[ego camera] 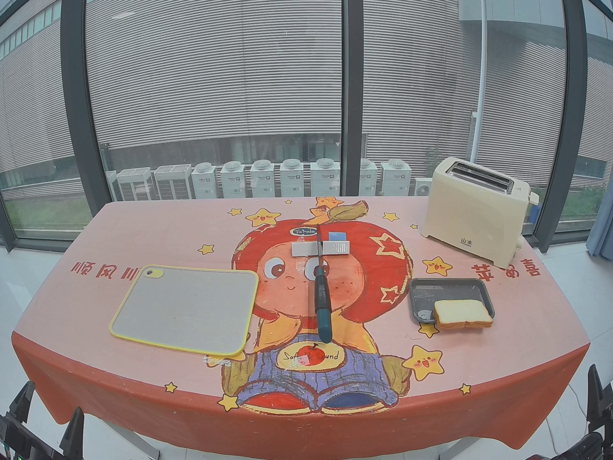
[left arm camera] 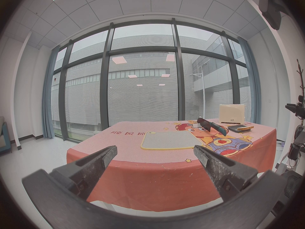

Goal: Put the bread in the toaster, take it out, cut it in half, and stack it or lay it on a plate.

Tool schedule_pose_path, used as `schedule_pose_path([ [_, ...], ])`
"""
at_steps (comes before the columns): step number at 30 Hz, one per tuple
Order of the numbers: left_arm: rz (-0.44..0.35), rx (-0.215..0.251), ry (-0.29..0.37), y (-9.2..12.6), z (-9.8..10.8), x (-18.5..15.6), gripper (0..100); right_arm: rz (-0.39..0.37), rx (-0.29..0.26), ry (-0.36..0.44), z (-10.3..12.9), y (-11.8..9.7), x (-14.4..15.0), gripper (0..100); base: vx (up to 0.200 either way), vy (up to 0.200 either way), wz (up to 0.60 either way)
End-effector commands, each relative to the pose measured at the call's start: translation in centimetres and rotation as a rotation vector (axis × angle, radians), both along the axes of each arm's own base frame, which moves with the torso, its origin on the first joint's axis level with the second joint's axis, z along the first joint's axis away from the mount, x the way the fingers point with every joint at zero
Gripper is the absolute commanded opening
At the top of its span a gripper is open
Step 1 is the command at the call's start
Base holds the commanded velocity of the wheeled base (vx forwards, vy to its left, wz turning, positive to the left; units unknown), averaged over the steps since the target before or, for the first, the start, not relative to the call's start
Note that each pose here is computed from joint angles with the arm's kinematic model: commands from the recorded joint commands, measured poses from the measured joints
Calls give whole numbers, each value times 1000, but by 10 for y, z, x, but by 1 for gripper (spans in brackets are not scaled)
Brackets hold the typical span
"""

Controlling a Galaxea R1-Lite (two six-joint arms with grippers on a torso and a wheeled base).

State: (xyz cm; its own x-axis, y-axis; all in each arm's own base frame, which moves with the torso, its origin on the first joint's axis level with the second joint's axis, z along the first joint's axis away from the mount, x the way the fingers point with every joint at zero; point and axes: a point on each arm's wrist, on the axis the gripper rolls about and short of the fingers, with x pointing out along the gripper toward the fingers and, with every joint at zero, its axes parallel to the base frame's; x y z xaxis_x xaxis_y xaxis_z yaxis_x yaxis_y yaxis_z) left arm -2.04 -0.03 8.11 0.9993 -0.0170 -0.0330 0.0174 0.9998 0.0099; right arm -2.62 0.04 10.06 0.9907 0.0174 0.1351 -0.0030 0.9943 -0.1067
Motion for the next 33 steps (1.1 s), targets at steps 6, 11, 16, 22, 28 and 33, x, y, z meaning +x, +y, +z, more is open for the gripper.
schedule_pose_path([
  [6, 0, 0, 19, 0, -5, 1, 100, 9, 2, 25, 7, -1, 2, 100, 0, 0, 0],
  [11, 0, 0, 19, 0, -5, 1, 100, 22, 6, 61, 10, 0, 2, 100, 0, 0, 0],
  [16, -1, 0, 19, 0, -5, 1, 100, 52, 51, 76, 16, -1, 4, 100, 0, 0, 0],
  [22, -1, 0, 19, 0, -5, 1, 100, 94, 124, 111, 25, -1, 9, 100, 0, 0, 0],
  [28, 0, 0, 19, 0, -5, 1, 100, 132, 195, 140, 26, -2, 12, 100, 0, 0, 0],
  [33, 0, 0, 19, 0, -5, 1, 100, 148, 308, 174, 28, -1, 15, 100, 0, 0, 0],
])
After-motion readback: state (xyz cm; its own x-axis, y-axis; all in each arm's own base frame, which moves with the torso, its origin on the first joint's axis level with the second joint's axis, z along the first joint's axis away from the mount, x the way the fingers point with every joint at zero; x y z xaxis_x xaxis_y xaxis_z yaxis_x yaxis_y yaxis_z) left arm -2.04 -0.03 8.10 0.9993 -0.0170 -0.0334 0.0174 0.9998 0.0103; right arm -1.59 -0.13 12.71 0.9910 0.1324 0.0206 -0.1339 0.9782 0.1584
